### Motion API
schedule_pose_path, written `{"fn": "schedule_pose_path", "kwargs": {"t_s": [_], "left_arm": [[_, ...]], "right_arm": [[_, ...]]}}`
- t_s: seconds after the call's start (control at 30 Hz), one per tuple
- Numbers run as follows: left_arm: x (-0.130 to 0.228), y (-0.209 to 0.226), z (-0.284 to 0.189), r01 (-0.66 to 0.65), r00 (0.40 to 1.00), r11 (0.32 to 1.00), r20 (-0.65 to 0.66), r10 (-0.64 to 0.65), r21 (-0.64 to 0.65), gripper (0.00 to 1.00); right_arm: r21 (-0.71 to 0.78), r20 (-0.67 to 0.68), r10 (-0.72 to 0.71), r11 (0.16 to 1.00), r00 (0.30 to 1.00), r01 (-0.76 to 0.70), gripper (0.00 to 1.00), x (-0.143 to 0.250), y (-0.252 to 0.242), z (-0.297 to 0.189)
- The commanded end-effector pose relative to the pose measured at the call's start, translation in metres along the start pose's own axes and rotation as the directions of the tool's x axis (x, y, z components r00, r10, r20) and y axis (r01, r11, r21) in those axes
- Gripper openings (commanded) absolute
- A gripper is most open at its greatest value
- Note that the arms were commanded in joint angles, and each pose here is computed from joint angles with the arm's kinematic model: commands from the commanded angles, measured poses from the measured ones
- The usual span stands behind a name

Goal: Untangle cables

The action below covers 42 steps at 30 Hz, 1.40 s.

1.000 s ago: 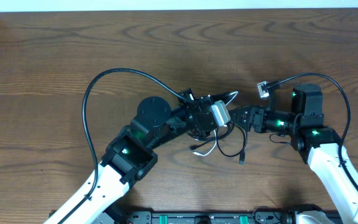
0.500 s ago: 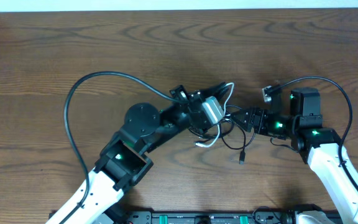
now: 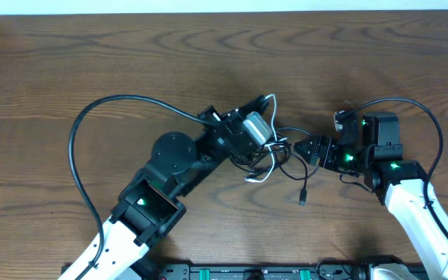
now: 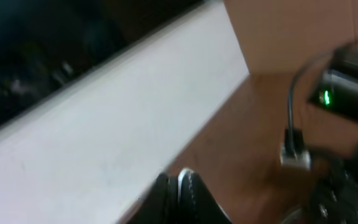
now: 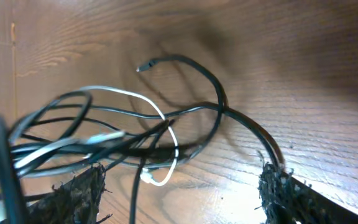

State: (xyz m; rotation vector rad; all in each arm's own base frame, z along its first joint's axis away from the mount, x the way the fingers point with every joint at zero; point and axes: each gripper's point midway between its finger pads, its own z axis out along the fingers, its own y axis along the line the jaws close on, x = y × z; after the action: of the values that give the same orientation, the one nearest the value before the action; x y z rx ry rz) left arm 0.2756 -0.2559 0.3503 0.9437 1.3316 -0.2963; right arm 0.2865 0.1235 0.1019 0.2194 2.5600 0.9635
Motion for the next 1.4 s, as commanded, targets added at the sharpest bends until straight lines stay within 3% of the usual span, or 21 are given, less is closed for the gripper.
{"fn": "schedule_pose_path", "kwargs": {"t_s": [0.0,0.4,0.83,0.87,0.93,1.03,1.1,1.37], "left_arm": [[0.014,-0.002,-0.004,0.013,0.997,1.0,-0.082,-0.013,0.009,0.07],[0.123,-0.054,-0.014,0.111,0.871,0.977,-0.492,-0.007,0.182,0.07],[0.135,-0.06,-0.01,0.17,0.844,0.971,-0.534,-0.056,0.168,0.08],[0.135,-0.06,-0.01,0.17,0.844,0.971,-0.534,-0.056,0.167,0.11],[0.135,-0.06,-0.01,0.17,0.844,0.971,-0.534,-0.056,0.167,0.36],[0.135,-0.06,-0.01,0.17,0.844,0.971,-0.534,-0.056,0.168,0.57],[0.135,-0.06,-0.01,0.17,0.844,0.971,-0.534,-0.056,0.167,0.8],[0.135,-0.06,-0.01,0.17,0.844,0.971,-0.534,-0.056,0.168,0.87]], "right_arm": [[0.012,0.007,-0.018,1.0,1.0,0.018,0.78,-0.001,-0.001,0.0],[0.011,0.007,-0.01,1.0,1.0,0.01,0.8,-0.001,-0.001,0.0],[0.011,0.007,-0.01,1.0,1.0,0.01,0.82,-0.001,-0.001,0.0],[0.011,0.007,-0.01,1.0,1.0,0.01,0.82,-0.001,-0.001,0.0],[0.011,0.007,-0.01,1.0,1.0,0.01,0.82,-0.001,-0.001,0.0],[0.012,0.007,-0.01,1.0,1.0,0.01,0.82,-0.001,-0.001,0.0],[0.011,0.007,-0.01,1.0,1.0,0.01,0.82,-0.001,-0.001,0.0],[0.011,0.007,-0.011,1.0,1.0,0.011,0.82,-0.001,-0.001,0.0]]}}
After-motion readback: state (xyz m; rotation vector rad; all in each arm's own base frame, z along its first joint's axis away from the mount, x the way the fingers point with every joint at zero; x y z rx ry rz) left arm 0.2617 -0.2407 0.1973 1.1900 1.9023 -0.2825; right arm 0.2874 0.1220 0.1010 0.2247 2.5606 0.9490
